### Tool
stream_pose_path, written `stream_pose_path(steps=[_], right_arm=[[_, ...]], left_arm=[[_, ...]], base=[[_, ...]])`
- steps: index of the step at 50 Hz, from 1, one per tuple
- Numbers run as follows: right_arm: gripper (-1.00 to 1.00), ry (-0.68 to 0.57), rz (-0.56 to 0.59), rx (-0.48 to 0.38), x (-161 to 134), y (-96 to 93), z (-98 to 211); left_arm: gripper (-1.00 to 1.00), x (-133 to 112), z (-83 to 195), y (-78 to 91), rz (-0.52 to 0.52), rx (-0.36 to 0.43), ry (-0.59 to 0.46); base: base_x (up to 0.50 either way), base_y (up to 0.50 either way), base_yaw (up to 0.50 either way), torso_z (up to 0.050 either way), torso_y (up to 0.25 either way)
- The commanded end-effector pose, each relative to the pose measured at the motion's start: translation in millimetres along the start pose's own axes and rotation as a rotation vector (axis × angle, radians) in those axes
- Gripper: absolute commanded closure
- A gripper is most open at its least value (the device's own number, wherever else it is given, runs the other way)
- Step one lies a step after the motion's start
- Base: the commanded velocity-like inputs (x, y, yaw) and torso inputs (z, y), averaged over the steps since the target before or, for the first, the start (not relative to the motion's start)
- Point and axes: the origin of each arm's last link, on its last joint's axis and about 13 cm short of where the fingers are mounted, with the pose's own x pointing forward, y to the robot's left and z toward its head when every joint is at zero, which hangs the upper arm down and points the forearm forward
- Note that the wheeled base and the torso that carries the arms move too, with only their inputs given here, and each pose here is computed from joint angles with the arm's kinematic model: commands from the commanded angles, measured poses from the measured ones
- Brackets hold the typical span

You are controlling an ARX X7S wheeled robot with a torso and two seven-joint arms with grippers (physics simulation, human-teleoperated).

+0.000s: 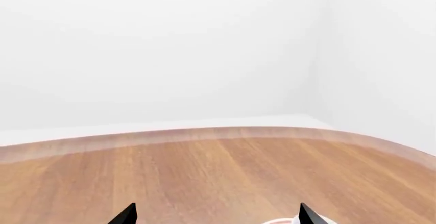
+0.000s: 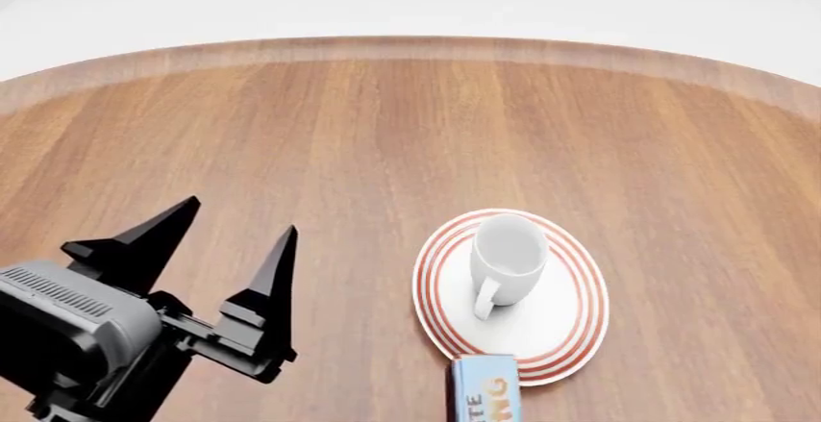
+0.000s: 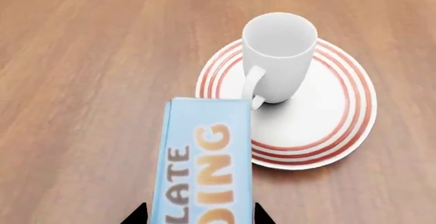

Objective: Pick up the white mug and put it on the plate, and put the chocolate pudding to the right of the plate.

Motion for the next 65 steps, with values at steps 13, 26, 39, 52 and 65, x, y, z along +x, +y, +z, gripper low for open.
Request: stream_pose_path(steps=[13, 26, 39, 52, 65], right_arm=[[1.0, -0.32, -0.116, 0.075, -4, -50.7, 37], [1.0, -0.573, -0.346, 0.03, -8, -89.6, 78], [1.0, -0.881, -0.536, -0.154, -1, -99.1, 153], [1.0, -0.879, -0.56, -0.24, 2, -124.4, 190], [1.0, -0.637, -0.464, -0.373, 46, -152.3, 228]], left_arm=[[-1.0, 2, 4, 2.6, -0.004, -0.015, -0.037], [-1.0, 1, 4, 2.3, -0.003, -0.013, -0.037], [-1.0, 3, 2, 1.0, -0.009, -0.012, -0.03], [-1.0, 5, -2, 1.2, -0.014, -0.012, -0.016], [-1.0, 5, -2, 2.9, -0.009, -0.013, -0.013]], base=[[0.0, 0.0, 0.0, 0.0, 0.0], [0.0, 0.0, 0.0, 0.0, 0.0], [0.0, 0.0, 0.0, 0.0, 0.0], [0.0, 0.0, 0.0, 0.0, 0.0], [0.0, 0.0, 0.0, 0.0, 0.0]])
